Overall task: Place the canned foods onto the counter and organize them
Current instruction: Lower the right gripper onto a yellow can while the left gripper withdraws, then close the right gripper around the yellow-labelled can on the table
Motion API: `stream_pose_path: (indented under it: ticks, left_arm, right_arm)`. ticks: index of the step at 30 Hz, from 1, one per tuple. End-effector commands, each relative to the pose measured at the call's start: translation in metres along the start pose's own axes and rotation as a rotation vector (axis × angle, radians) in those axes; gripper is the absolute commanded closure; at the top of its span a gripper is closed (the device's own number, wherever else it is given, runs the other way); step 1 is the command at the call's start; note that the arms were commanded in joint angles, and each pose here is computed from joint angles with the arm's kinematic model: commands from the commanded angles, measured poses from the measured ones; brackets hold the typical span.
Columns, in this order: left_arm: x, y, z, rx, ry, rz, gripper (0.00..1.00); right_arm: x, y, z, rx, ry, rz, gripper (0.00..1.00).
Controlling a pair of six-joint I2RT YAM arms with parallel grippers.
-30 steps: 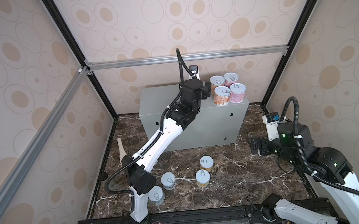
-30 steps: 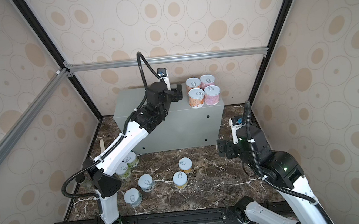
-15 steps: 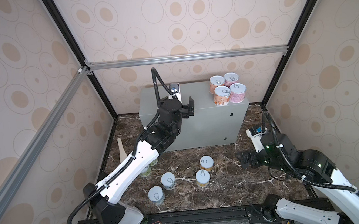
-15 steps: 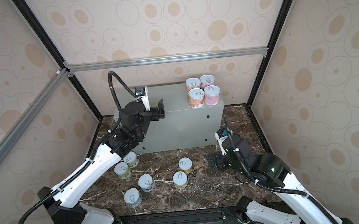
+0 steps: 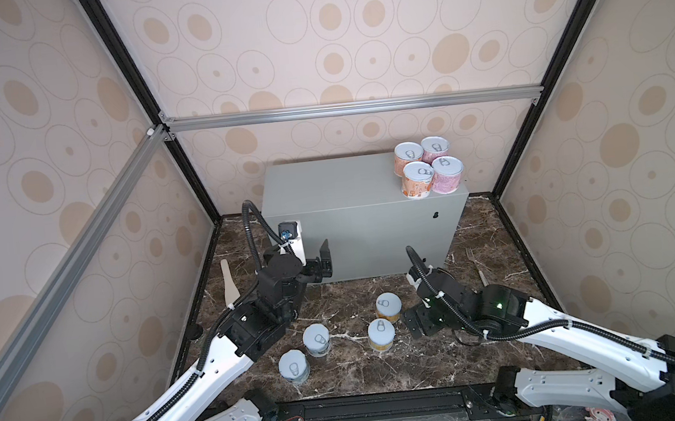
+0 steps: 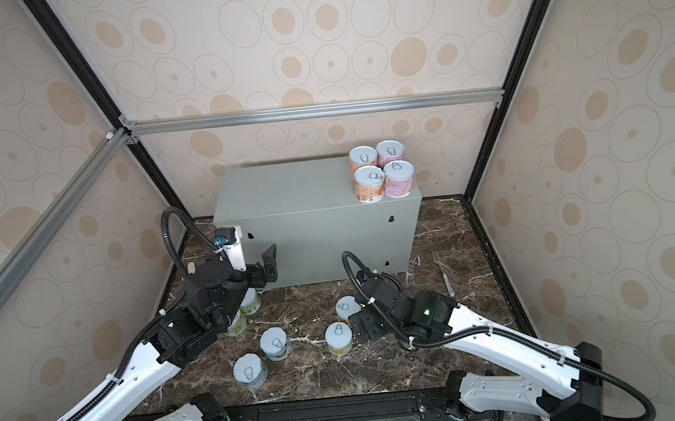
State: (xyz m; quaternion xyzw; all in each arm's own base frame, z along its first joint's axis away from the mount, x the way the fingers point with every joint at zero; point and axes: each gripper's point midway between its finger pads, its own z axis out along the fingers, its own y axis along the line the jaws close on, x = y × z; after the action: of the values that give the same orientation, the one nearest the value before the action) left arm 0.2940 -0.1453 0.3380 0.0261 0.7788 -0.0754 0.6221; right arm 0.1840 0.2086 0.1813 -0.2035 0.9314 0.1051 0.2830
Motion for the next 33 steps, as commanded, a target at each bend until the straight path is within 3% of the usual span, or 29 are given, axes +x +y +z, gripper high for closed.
stream_pose_path:
  ticks: [1, 8, 17, 33]
  left_arm:
    - [0.028, 0.012, -0.006, -0.021, 0.055, -0.043, 0.01]
    - [0.074, 0.017, -0.007, -0.007, 0.132, -0.062, 0.01]
    - [0.1, 0.017, -0.007, 0.013, 0.171, -0.07, 0.01]
    - [0.116, 0.02, -0.011, 0.033, 0.173, -0.099, 0.01]
  right_arm:
    - [0.001, 0.022, 0.017, -0.052, -0.005, 0.021, 0.01]
    - [0.022, 0.056, 0.055, -0.087, 0.066, -0.038, 0.01]
    - [0.043, 0.075, 0.086, -0.099, 0.106, -0.084, 0.01]
    - [0.053, 0.081, 0.114, -0.189, -0.054, -0.052, 0.01]
